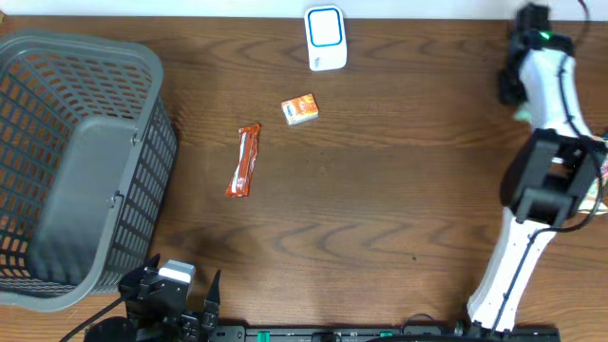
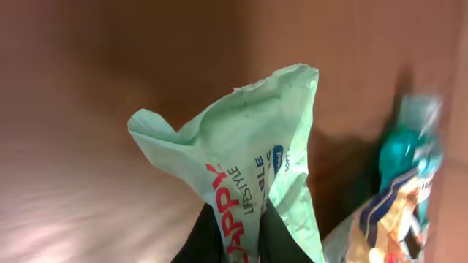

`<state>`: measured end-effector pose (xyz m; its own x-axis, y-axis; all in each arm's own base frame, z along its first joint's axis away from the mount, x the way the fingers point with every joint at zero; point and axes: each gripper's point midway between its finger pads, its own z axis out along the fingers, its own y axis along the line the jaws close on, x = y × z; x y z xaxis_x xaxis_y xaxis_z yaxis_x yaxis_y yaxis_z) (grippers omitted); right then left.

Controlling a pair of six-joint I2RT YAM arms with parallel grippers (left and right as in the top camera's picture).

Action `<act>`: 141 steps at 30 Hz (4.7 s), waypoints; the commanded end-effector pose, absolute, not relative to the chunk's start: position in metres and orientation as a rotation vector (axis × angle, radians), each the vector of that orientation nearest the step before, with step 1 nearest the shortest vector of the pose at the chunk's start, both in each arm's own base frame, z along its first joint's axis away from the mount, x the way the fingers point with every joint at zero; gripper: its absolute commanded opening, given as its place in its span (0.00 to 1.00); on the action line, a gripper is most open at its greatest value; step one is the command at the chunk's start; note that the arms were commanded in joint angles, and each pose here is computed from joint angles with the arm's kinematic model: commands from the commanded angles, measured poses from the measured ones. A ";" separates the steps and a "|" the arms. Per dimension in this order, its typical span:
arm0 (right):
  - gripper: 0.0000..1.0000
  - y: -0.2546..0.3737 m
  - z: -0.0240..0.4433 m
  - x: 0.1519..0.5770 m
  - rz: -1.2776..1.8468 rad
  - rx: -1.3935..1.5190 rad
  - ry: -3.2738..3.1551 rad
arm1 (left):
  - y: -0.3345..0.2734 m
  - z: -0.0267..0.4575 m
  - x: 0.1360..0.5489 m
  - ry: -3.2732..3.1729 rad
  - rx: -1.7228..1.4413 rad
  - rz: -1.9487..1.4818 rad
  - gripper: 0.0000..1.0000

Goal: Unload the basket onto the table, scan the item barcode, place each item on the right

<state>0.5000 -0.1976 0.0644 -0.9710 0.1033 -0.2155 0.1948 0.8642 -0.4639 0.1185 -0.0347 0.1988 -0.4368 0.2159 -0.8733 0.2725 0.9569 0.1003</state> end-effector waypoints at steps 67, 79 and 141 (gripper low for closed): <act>0.01 0.323 0.113 0.426 1.890 -0.734 2.354 | -0.036 0.201 0.118 2.027 0.354 -0.070 0.98; 0.01 0.306 0.148 0.354 1.915 -1.186 1.739 | -0.036 0.201 0.118 2.028 0.354 -0.070 0.98; 0.01 0.207 0.132 0.444 -0.278 -1.110 2.215 | -0.036 0.201 0.118 2.027 0.354 -0.070 0.98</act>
